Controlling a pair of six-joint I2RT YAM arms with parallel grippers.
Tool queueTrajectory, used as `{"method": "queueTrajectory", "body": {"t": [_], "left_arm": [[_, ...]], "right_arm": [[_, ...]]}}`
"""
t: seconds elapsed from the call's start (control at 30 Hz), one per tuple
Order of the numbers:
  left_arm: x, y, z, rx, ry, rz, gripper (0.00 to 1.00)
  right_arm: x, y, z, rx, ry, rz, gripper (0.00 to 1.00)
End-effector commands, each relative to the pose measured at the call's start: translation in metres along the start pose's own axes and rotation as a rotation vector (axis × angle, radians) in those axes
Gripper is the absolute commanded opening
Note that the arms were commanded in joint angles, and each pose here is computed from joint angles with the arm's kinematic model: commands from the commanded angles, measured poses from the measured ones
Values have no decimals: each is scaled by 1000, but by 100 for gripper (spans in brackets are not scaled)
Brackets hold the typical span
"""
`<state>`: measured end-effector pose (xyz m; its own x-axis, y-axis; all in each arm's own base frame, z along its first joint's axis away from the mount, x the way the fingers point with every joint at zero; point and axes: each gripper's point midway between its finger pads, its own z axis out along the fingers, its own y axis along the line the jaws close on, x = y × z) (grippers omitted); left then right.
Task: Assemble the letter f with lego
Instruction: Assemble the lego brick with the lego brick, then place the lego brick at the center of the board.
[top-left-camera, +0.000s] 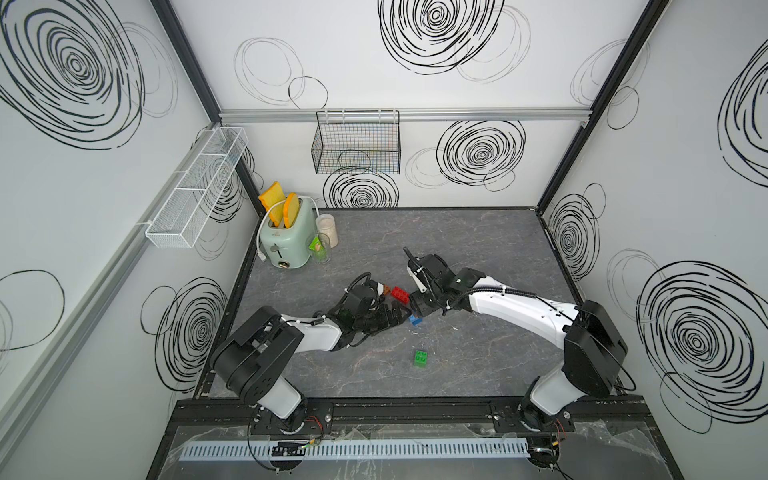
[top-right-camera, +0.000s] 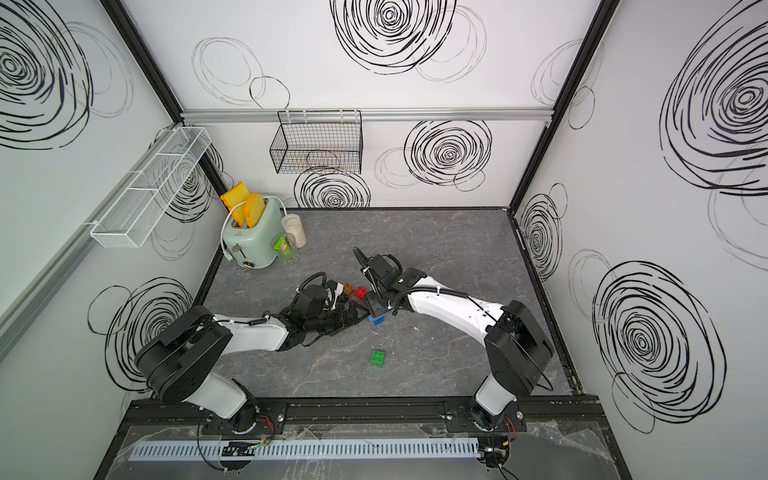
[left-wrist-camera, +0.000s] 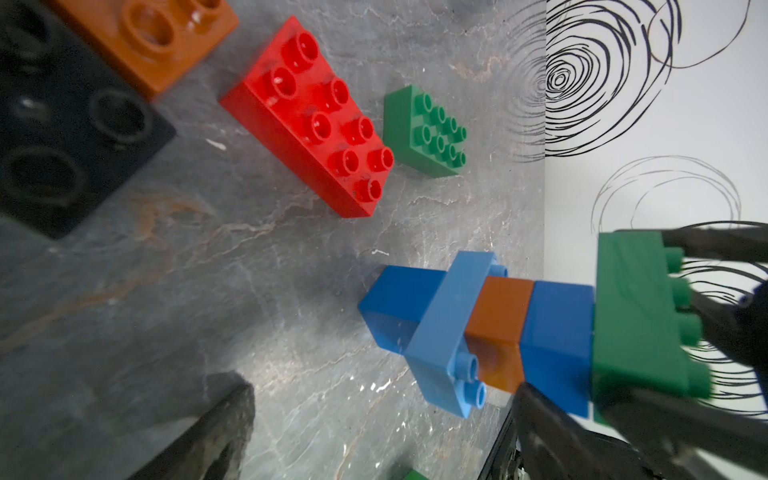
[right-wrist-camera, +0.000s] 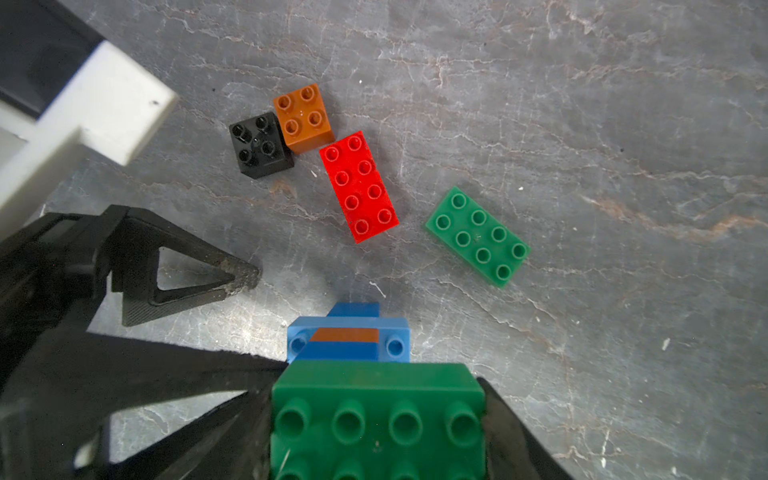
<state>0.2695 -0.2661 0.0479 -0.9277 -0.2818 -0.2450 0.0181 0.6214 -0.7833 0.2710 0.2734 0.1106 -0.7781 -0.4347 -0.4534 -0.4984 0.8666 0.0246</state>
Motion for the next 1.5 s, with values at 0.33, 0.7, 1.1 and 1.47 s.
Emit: {"method": "queueTrajectory", "body": {"t": [0.33, 0.7, 1.1, 1.47], "left_arm": [[-12, -3, -5, -5, -44, 11, 98], [-29, -24, -32, -14, -128, 69, 98], [-44, -22, -85, -145, -212, 155, 98], [-54, -53, -114, -235, -204, 470, 100]], "right_arm": [[92, -25, 39, 102, 302, 0, 63], [78, -22, 35, 97, 258, -1, 62], [33, -15, 20, 63, 146, 0, 63], [-26, -6, -25, -50, -26, 32, 64]]}}
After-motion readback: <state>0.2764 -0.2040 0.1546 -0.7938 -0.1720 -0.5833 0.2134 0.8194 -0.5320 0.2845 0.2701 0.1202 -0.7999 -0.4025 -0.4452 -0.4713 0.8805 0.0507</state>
